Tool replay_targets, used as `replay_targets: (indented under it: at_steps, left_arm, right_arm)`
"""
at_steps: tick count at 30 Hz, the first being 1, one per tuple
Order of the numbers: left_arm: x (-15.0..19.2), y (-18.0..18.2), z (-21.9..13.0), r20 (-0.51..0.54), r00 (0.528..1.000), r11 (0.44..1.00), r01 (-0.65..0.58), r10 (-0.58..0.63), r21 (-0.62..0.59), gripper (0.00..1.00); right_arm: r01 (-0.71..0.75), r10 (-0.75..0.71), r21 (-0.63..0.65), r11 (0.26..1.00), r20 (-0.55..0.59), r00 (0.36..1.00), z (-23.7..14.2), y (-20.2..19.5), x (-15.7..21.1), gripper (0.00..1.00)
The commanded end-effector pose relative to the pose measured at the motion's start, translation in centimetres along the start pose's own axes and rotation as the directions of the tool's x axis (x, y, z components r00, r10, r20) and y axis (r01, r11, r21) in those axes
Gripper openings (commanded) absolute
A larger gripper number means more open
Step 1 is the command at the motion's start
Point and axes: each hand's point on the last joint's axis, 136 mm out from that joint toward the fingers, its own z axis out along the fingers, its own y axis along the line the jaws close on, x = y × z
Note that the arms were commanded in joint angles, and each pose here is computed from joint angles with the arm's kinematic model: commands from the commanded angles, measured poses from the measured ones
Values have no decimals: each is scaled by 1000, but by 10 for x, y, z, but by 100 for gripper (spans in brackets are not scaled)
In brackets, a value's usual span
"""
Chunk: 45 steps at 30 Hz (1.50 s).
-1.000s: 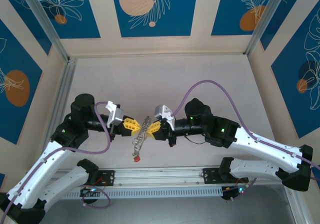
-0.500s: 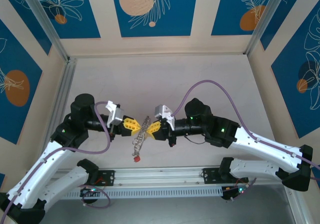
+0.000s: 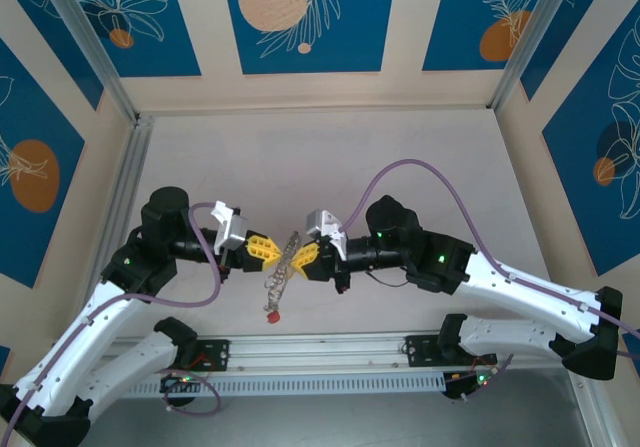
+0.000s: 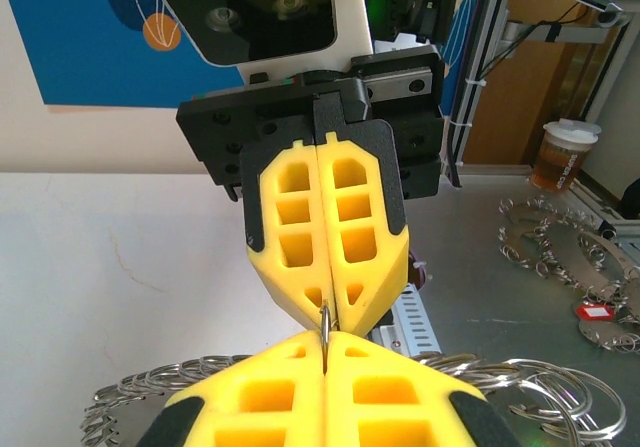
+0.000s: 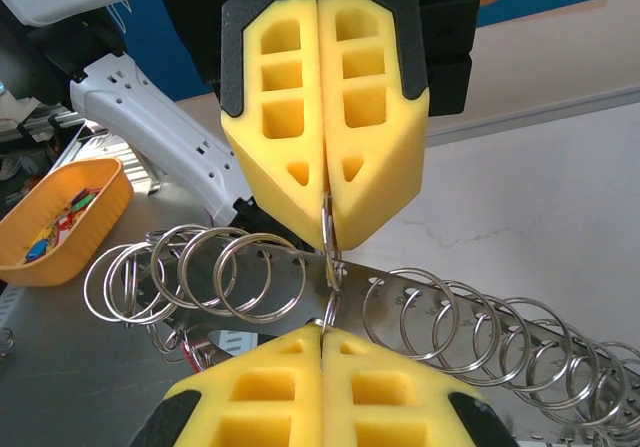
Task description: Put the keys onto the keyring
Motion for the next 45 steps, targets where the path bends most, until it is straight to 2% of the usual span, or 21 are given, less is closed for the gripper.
replay_targets:
  at_steps: [1, 14, 45]
  left_arm:
    - [-5, -4, -3, 22, 999, 1000, -26, 26, 12, 0]
    - [-5, -5, -3, 22, 999, 1000, -26, 26, 12, 0]
    - [-5, -5, -3, 22, 999, 1000, -24, 24, 15, 0]
  right_arm:
    - [32, -30, -24, 999, 83, 996, -3, 6, -25, 0]
    - [60, -56, -23, 998, 147, 988, -7, 8, -38, 0]
    - [97, -96, 7, 995, 218, 971, -13, 6, -52, 0]
